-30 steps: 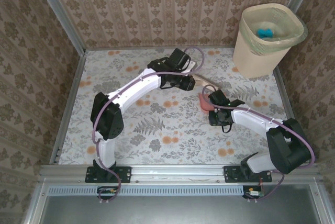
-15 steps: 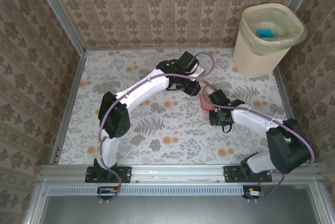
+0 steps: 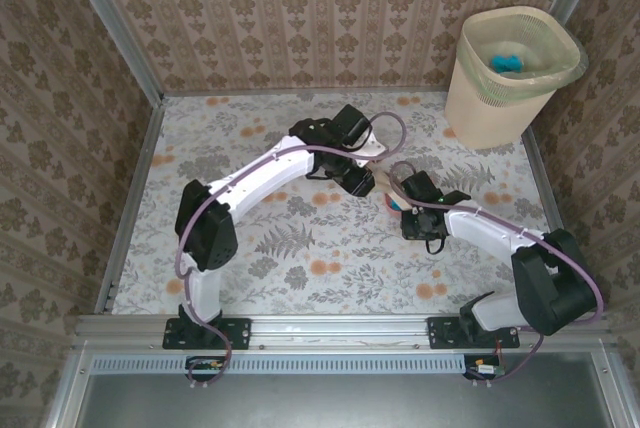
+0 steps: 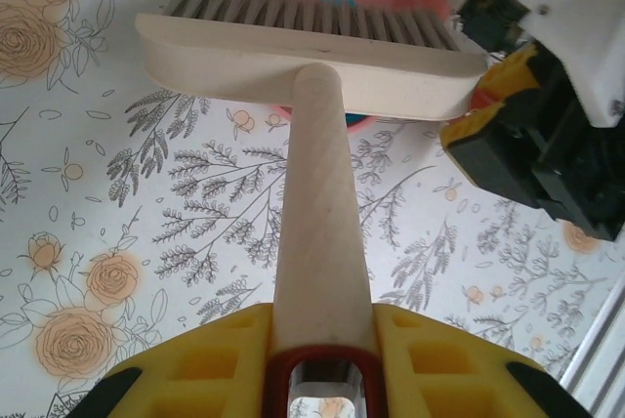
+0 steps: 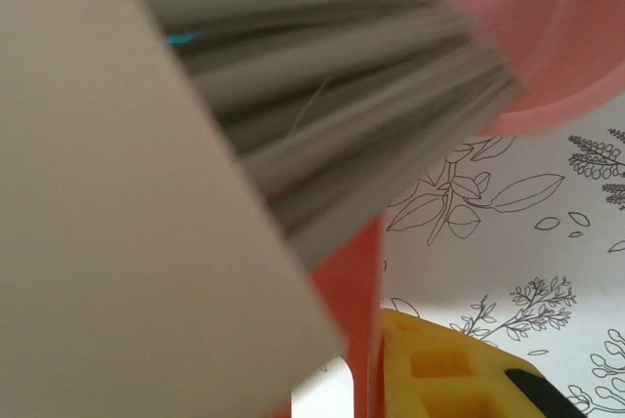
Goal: Sweep away the paper scraps from the table
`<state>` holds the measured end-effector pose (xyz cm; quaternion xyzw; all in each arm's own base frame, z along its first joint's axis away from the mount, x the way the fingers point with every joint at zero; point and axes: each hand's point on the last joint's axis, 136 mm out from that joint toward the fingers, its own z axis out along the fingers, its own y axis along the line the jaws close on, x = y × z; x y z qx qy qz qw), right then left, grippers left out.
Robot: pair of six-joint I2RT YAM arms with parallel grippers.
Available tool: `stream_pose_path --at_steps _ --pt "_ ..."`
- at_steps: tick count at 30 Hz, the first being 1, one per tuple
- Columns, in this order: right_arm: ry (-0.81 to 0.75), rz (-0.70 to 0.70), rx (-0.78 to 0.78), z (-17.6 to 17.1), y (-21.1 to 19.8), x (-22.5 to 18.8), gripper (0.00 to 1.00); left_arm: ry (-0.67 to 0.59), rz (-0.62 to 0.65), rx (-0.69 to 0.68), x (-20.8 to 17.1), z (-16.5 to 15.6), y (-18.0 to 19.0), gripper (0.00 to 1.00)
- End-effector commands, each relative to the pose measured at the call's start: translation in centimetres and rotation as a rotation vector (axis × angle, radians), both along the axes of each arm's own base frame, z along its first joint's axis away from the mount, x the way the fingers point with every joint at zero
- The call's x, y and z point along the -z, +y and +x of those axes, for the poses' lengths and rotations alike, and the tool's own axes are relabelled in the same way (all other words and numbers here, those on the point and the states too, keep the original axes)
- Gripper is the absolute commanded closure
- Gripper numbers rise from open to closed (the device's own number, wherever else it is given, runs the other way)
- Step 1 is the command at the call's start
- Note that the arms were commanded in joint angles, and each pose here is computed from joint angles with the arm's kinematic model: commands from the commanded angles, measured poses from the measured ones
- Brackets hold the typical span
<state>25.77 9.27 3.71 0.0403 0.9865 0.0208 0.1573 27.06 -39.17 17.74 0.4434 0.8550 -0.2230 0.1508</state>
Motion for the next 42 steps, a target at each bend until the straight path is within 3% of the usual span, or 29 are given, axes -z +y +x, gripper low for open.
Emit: stream_pose_path --at_steps 1,11,16,24,31,36,42 --pt "0.005 0.004 0.018 -0.6 -0.5 0.0 1.0 -0.059 -0.115 -0.005 -3.7 0.7 0.1 1.0" --pt "0.001 0.005 0.018 -0.7 -0.5 -0.1 1.0 -0.081 -0.223 -0.172 -5.8 3.8 2.5 1.0" --pt "0.001 0.005 0.019 -0.7 -0.6 -0.1 1.0 -0.14 -0.231 -0.324 -6.5 6.4 4.8 1.0" --pt "-0.036 0.026 0.029 -0.4 -0.4 -0.5 1.0 -0.231 -0.348 -0.556 -8.9 9.0 9.4 1.0" --pt "-0.084 0.068 0.021 -0.8 -0.2 -1.5 1.0 -0.279 -0.463 -0.758 -10.7 10.1 14.3 1.0" --pt "-0.104 0.1 0.04 -1.4 -0.1 -2.6 1.0 -0.293 -0.472 -0.851 -11.0 10.4 16.6 1.0" --pt "-0.151 0.129 0.063 -2.3 0.0 -6.3 1.0 -0.266 -0.508 -0.952 -10.5 10.9 18.8 1.0"
